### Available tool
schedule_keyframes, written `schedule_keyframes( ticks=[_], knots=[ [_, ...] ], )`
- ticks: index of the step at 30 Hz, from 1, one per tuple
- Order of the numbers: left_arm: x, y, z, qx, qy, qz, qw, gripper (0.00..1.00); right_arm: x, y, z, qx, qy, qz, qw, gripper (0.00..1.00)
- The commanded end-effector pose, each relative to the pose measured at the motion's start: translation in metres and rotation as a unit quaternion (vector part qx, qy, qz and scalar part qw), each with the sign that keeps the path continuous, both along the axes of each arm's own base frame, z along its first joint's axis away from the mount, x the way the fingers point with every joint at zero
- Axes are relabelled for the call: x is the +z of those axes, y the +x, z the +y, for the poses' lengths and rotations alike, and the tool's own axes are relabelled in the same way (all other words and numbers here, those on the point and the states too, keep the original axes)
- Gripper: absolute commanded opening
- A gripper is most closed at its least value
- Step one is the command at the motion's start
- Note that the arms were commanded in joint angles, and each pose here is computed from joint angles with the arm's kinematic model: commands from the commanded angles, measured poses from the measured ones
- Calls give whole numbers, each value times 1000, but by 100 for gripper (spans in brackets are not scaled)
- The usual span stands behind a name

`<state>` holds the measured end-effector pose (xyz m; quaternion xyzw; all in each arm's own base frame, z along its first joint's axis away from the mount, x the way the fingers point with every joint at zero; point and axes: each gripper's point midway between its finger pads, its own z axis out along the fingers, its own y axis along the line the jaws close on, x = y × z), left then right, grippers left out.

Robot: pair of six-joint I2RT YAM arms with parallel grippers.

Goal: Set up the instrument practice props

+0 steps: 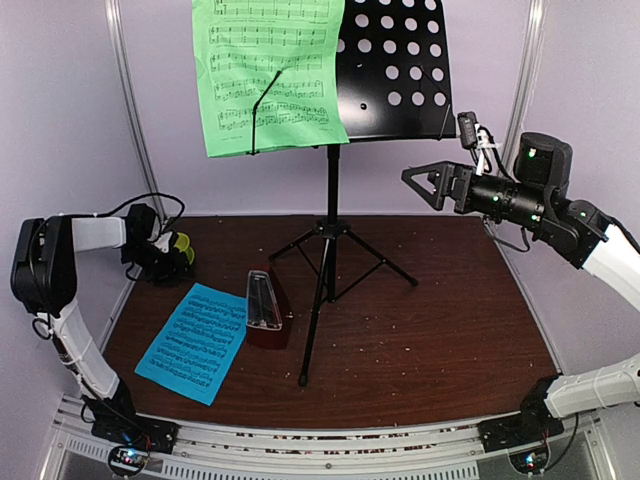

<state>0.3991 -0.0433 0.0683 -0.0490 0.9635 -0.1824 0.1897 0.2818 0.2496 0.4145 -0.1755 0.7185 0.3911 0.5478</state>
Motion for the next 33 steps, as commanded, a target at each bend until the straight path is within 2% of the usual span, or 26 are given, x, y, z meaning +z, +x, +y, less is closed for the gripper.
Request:
schedule_keyframes(
  ticks=[1, 13, 19, 26, 33],
  knots=[
    [-9, 6, 7, -21, 35, 20, 999, 66, 6, -1, -5, -7, 17, -1, 1000, 100],
    [-41, 0, -9, -68, 20, 62, 996, 67, 2, 11, 1, -13, 18, 13, 1000, 100],
    [-40, 6, -22, -96, -3, 65, 993, 59, 2, 17, 6, -10, 15, 16, 1000, 100],
    [-42, 3, -37, -130, -9, 74, 989, 42, 0, 21, 9, -10, 10, 19, 1000, 100],
    [-42, -2, -39, -138, -12, 74, 988, 8, -2, 22, 10, -10, 5, 21, 1000, 100]
  ],
)
